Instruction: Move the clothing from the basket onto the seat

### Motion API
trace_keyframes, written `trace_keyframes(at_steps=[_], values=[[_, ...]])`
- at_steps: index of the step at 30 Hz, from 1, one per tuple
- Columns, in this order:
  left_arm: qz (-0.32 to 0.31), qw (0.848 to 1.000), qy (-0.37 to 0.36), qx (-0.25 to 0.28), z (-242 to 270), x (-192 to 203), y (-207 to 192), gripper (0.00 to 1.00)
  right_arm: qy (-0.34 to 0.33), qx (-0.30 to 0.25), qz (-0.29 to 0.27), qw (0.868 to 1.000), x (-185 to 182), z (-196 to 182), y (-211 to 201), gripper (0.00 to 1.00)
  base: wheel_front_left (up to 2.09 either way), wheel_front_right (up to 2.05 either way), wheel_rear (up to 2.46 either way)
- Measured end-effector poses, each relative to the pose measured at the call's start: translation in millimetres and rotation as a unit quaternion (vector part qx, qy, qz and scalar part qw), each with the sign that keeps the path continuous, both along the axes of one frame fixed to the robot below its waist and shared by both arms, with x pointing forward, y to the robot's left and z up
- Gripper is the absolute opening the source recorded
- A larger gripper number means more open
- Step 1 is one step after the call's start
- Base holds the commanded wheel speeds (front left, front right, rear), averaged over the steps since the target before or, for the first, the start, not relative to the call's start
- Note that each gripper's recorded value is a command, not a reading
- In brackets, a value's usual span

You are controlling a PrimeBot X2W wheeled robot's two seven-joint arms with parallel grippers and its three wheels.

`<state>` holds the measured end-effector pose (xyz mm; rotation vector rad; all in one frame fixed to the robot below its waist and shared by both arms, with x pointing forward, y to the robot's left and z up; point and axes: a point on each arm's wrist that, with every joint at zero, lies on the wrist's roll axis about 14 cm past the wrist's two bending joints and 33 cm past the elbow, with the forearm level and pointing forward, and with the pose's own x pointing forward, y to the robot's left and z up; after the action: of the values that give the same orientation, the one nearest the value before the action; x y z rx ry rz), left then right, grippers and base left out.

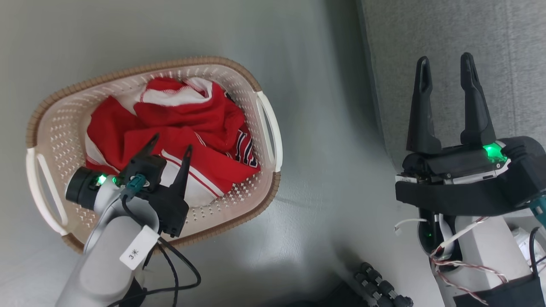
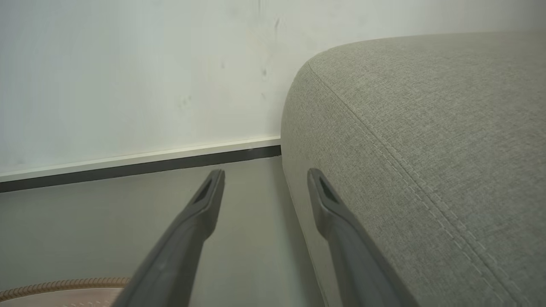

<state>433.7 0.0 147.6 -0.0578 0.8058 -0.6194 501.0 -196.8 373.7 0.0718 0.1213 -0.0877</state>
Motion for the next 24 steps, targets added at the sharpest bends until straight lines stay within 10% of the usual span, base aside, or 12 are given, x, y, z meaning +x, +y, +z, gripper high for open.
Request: trace_keyframes(at_steps=[16,22,24], values=[[-0.019,0.998,0.054,0.027,-38.4,-12.3,5.2,1.0,0.023,0.006,0.002,1.0,0.4,-21.3,2.9,1.0,0.0,0.0,0.0],[-0.033,0.997,0.065,0.023,-40.8,-20.1,-5.2,0.25,0.025,0.006,-0.001,1.0,1.8,-23.1,0.8,1.0,0.0,0.0,0.0],[-0.038,0.997,0.068,0.021,-40.4,-22.4,-6.6,0.19,0.029,0.005,-0.003,1.0,0.7,-24.5,0.5,1.0,0.0,0.0,0.0]])
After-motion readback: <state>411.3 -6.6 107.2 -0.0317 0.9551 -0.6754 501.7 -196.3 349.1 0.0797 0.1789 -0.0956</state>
